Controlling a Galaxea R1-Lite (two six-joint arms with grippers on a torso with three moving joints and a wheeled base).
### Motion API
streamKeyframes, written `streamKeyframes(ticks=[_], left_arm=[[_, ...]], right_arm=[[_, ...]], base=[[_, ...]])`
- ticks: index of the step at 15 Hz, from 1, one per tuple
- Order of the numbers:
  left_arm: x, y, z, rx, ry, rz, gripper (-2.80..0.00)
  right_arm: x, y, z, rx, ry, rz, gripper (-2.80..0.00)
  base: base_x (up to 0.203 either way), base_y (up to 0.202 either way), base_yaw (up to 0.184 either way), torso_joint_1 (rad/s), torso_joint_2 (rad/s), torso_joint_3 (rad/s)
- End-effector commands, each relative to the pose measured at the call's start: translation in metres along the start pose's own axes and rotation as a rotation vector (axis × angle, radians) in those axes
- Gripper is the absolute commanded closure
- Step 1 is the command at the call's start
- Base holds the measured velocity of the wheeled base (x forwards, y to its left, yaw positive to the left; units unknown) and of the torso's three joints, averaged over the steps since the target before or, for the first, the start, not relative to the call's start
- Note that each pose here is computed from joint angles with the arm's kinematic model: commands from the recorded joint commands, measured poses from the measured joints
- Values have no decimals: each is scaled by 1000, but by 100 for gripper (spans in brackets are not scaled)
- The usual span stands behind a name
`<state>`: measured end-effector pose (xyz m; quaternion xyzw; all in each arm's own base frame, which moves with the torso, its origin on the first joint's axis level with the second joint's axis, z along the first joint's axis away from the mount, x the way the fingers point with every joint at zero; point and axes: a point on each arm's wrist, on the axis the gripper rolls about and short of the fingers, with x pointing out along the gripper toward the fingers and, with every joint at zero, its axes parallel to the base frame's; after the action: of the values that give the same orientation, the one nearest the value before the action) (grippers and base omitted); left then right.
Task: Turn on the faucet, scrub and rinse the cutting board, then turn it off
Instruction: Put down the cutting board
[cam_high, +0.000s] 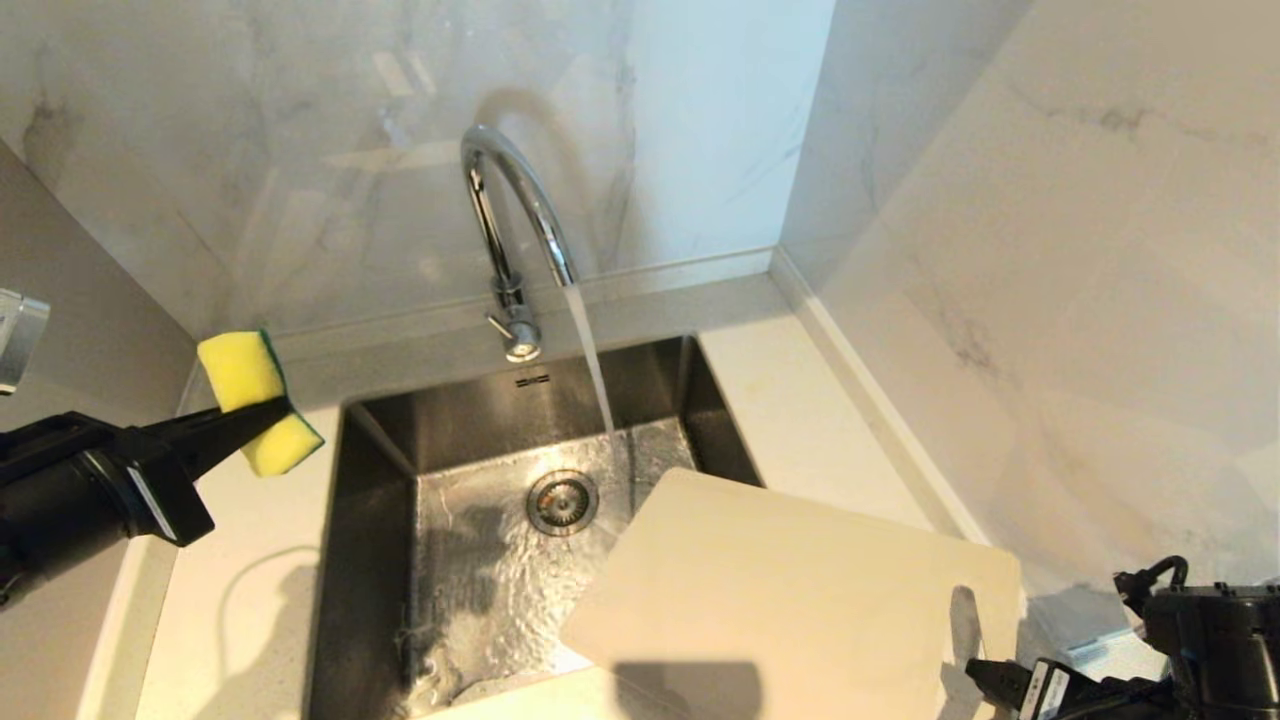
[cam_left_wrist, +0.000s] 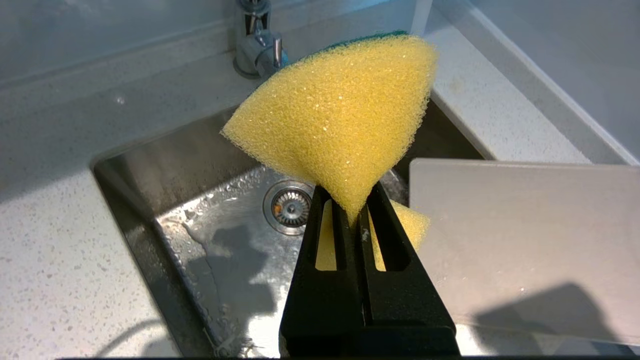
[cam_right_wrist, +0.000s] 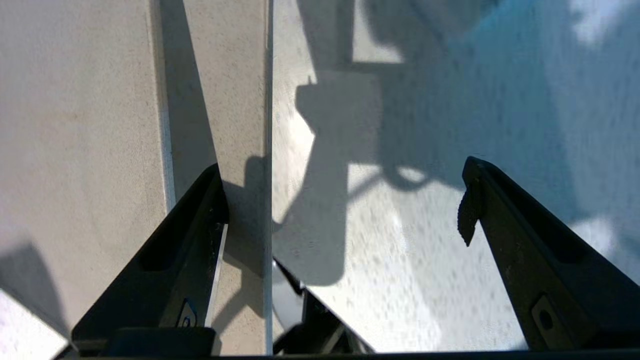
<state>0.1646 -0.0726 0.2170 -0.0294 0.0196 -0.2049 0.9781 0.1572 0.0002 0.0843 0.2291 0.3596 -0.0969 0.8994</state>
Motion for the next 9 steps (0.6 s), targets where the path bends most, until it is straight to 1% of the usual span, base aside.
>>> streamKeyframes(ticks=[1,3,4,6,7,9], left_arm=[[0,0,-1,1,2,-6,0],[0,0,-2,0,6,-6,0],[0,0,-2,0,7,-15,0],[0,0,-2,0,7,-18,0],[0,0,-3,0,10,-18,0],[-2,0,-6,1,17,-18,0]], right_arm=[[-8,-5,-6,23,-5,14,-280],[-15,-6,-9,65,-23,32,-280],[-18,-6,-9,81,-29,56,-280],[-23,-4,-7,89,-40,107,-280],[-23,-3,-7,127,-24,139,-280],[-27,0,-4,261,-11,199,-280]], base=[[0,0,0,0,0,0],[0,0,0,0,0,0],[0,0,0,0,0,0],[0,0,0,0,0,0],[0,0,0,0,0,0],[0,0,0,0,0,0]])
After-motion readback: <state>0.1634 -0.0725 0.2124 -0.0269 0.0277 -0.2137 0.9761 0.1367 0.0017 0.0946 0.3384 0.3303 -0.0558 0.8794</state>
